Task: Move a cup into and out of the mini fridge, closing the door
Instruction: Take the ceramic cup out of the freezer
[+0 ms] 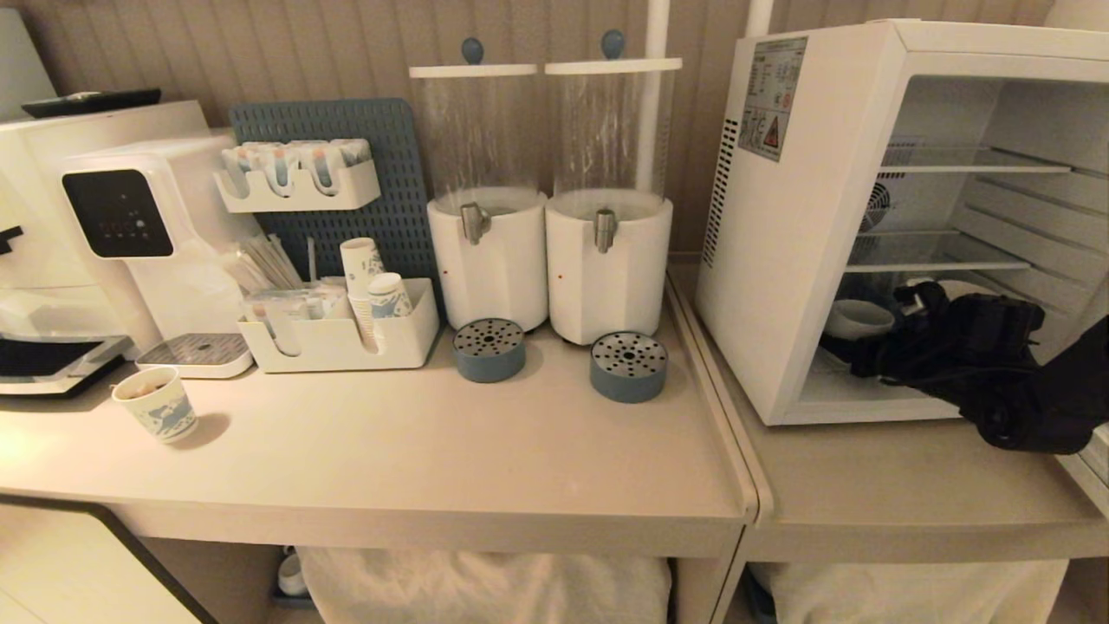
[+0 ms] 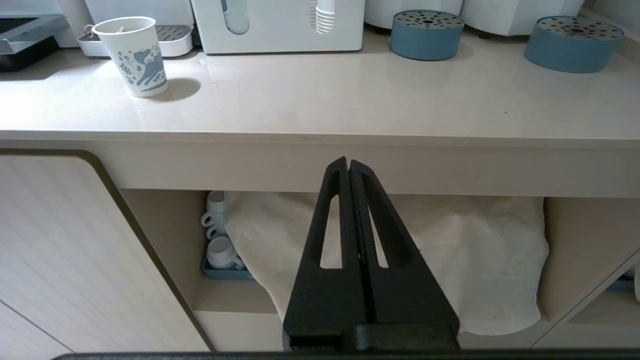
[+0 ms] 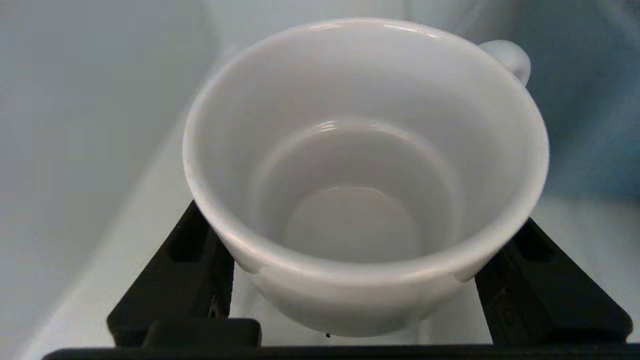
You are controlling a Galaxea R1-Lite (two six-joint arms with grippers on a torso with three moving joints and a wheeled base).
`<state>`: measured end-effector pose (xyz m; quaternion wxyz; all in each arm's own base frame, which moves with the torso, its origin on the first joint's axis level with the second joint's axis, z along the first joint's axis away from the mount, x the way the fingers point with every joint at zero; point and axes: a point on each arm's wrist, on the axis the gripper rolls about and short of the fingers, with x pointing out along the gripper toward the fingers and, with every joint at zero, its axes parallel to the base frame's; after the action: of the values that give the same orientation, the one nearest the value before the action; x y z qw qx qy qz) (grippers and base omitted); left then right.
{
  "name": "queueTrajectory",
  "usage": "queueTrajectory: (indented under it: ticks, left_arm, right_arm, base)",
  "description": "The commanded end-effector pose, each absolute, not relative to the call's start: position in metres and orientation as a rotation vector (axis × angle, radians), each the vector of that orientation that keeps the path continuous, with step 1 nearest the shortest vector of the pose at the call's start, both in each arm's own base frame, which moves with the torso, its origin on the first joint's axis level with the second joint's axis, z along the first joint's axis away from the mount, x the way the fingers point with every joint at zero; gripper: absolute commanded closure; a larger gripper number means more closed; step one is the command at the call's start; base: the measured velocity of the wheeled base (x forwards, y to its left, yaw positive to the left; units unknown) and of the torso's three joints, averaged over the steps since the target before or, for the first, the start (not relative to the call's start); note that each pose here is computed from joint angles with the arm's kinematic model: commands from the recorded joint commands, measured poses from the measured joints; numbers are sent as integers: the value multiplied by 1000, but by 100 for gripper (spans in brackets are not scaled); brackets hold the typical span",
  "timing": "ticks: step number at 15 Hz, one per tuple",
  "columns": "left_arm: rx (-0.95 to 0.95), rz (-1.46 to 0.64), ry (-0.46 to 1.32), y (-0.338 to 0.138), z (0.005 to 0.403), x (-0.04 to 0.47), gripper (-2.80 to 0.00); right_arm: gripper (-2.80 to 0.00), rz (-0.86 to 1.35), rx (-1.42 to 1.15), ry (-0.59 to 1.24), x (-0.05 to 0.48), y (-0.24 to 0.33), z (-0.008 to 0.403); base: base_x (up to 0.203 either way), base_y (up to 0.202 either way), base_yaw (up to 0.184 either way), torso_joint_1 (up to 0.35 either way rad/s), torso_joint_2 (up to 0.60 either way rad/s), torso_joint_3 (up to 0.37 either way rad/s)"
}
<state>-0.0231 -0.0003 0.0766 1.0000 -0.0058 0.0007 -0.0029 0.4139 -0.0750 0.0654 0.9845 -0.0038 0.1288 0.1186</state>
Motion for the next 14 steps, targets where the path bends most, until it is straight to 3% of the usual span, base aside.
queueTrajectory:
  ticks: [1,6,14]
  left_arm:
    - [-12,-5,3,0,76,-23,0]
    - [-13,-3,3,0,76,-23,0]
    - [-14,-3,0,0,77,-23,0]
  right_arm:
    - [0,262,-11,232,390,-70,92]
    - [0,327,10,251,319,-54,119]
    - [0,416,-25,118,165,-24,192]
  base:
    - [0,0,0,0,0,0]
    - [0,0,0,0,0,0]
    - [0,0,0,0,0,0]
